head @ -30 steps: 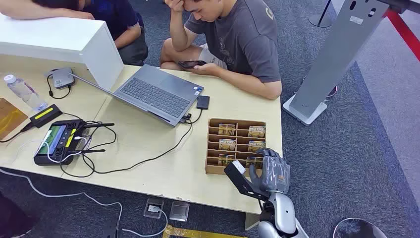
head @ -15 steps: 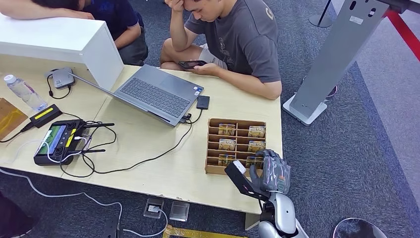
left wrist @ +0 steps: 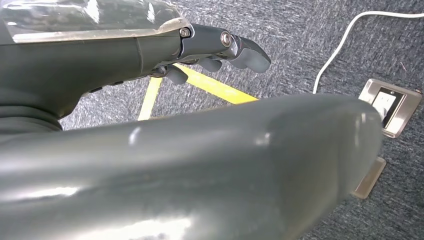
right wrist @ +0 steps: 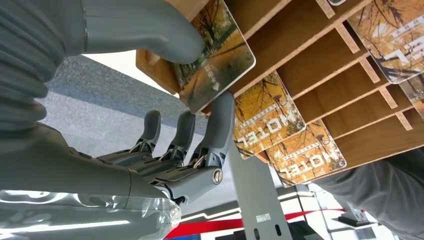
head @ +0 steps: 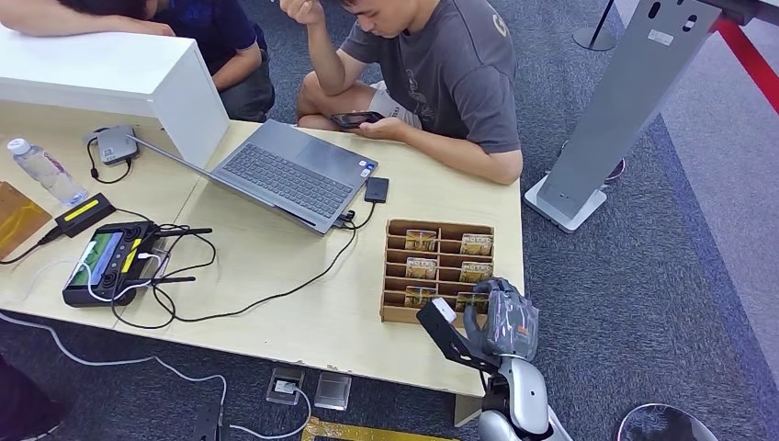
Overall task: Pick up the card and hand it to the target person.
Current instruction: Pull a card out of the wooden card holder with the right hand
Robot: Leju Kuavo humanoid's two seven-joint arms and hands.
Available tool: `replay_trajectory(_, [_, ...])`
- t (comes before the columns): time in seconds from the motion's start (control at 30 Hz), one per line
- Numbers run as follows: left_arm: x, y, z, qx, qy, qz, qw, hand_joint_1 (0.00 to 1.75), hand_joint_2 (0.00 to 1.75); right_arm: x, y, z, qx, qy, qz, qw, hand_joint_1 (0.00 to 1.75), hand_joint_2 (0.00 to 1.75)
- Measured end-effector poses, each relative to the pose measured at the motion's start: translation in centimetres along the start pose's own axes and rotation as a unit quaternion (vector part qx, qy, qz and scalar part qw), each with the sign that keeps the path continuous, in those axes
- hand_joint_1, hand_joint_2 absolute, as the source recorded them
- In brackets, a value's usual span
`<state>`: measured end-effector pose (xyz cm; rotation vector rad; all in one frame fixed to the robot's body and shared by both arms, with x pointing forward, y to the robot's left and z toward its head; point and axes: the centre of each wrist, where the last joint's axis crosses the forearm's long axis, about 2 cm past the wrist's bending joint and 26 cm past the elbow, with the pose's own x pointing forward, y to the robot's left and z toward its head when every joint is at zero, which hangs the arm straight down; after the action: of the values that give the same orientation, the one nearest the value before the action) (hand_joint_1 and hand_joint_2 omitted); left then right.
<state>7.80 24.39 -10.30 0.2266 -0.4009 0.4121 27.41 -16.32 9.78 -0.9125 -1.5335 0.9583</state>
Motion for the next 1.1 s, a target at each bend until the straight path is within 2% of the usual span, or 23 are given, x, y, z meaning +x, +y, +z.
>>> replay_trajectory(0.27, [0.0, 0.0, 0.0, 0.000, 0.000, -0.002, 1.000, 0.00, 0.00, 0.4, 0.2, 0.1, 0.007, -0.015, 0.008, 1.000, 1.20, 1.75])
replay_trajectory(0.63, [0.0, 0.0, 0.0, 0.004, 0.002, 0.003, 1.000, 0.00, 0.00, 1.6, 0.8, 0.5, 0.021, -0.046, 0.007, 0.999, 1.20, 1.75])
replay_trajectory(1.1, [0.0, 0.0, 0.0, 0.015, 0.008, 0.007, 1.000, 0.00, 0.00, 2.4, 1.5, 0.6, 0.037, -0.066, 0.019, 0.997, 1.30, 1.75])
